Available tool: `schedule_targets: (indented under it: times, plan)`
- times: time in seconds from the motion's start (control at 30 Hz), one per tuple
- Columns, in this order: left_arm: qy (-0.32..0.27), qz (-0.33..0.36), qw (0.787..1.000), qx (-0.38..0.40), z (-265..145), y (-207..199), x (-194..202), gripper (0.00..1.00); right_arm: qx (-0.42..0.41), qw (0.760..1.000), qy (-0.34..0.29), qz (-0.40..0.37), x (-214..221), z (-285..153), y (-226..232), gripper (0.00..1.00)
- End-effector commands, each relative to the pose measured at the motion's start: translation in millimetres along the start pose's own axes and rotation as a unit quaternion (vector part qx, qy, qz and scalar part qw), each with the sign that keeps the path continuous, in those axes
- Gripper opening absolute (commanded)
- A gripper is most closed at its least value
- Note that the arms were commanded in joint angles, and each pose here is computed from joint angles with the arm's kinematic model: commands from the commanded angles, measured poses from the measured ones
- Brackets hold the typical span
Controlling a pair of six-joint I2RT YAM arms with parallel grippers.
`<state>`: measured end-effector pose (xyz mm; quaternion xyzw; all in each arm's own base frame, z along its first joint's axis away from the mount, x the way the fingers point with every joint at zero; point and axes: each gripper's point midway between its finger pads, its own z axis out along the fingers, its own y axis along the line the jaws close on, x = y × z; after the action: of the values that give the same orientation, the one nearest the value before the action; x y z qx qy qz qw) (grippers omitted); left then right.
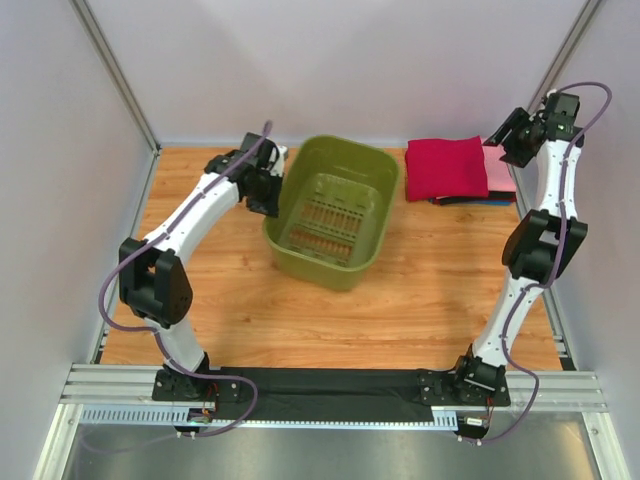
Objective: Fold and stack the t-shirts
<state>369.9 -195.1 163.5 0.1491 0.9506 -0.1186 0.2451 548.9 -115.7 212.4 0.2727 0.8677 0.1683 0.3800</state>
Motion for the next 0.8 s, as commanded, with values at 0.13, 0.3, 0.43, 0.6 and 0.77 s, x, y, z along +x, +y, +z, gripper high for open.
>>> schedule_targets:
  times: [0.13,0.3,0.43,0.6,0.77]
  plan:
    - [-0.044,-0.08,0.99,-0.105,-45.2,64.4,-4.8,0.02,-0.033,0.999,-0.008,-0.016,-21.4,44.2,-24.1,0.65]
    - [-0.044,-0.138,0.978,-0.153,-48.9,103.3,-2.8,0.07,-0.051,0.998,-0.014,-0.016,-19.2,75.3,-32.3,0.64]
    - [-0.032,-0.182,0.974,-0.135,-35.5,116.9,-5.2,0.14,-0.06,0.998,-0.023,-0.018,-19.1,96.6,-39.3,0.63]
    - [-0.034,-0.203,0.971,-0.125,-32.3,122.0,-12.2,0.27,-0.078,0.997,-0.011,-0.026,-6.6,114.4,-42.1,0.62]
    - [-0.033,-0.208,0.97,-0.124,-31.4,122.2,-14.4,0.35,-0.099,0.995,0.012,-0.031,11.0,121.8,-40.8,0.57]
